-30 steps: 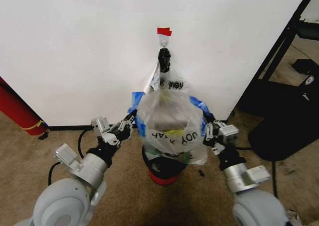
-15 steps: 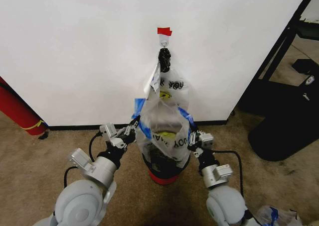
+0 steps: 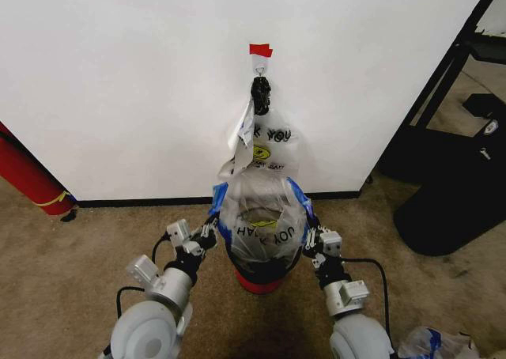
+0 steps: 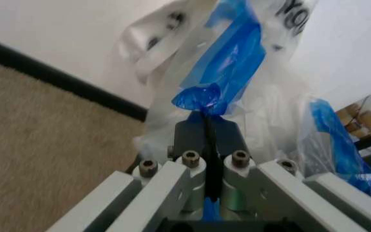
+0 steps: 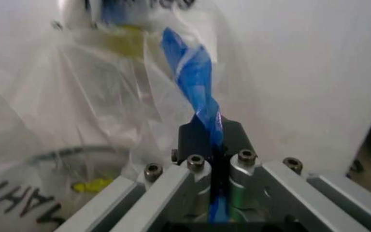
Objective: Pick up the garbage bag from the wall and place it over the trash bin.
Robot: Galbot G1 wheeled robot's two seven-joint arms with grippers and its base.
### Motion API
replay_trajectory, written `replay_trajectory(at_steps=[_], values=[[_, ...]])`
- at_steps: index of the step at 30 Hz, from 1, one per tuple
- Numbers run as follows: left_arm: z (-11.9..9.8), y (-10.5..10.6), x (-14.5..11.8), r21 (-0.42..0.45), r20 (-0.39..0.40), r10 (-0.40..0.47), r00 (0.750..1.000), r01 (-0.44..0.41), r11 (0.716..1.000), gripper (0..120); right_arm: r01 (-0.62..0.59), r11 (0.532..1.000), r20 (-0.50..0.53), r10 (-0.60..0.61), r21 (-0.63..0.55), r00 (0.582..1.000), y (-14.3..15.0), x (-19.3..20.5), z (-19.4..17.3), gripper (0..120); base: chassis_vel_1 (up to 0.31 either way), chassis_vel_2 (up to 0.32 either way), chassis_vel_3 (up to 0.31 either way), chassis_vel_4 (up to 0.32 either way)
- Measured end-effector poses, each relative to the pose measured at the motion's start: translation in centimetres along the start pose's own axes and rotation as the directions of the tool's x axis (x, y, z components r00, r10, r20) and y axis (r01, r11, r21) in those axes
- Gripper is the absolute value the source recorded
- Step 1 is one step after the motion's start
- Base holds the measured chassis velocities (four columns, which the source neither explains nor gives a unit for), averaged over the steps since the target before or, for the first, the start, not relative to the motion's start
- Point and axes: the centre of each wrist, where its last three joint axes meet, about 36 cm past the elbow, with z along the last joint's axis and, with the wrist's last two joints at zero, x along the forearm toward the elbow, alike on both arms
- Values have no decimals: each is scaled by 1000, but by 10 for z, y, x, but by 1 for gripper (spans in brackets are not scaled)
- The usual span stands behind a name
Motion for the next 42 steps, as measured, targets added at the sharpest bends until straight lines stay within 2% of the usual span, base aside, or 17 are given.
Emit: replay_trajectory(at_steps=[3,6,10,18,27,36,42], values=[[-4,-1,3,-9,4,-8,1000,8,1000,0,-5,1000,-19,6,5,1000,1,7,1,0,0,0,0,0],[-17,-7,14,-24,9,8,1000,-7,1000,0,0,1000,-46,0,1,999,6,21,-4,0,0,0,0,0],[-23,-13,35,-58,-51,0,999,-3,998,0,13,1000,-77,-13,-2,997,12,43,-12,0,0,0,0,0],[-18,-15,35,-97,-134,-71,988,58,994,0,-25,999,-120,28,28,992,8,51,-6,0,0,0,0,0],[-29,-16,32,-131,-239,-148,960,119,984,0,-81,983,-224,117,165,967,6,61,12,0,0,0,0,0],[-39,-30,48,-147,-280,-140,950,101,984,0,-42,987,-240,80,157,968,13,78,-14,0,0,0,0,0],[-44,-32,58,-192,-350,-173,921,111,975,0,-17,985,-286,67,175,956,9,87,-17,0,0,0,0,0]])
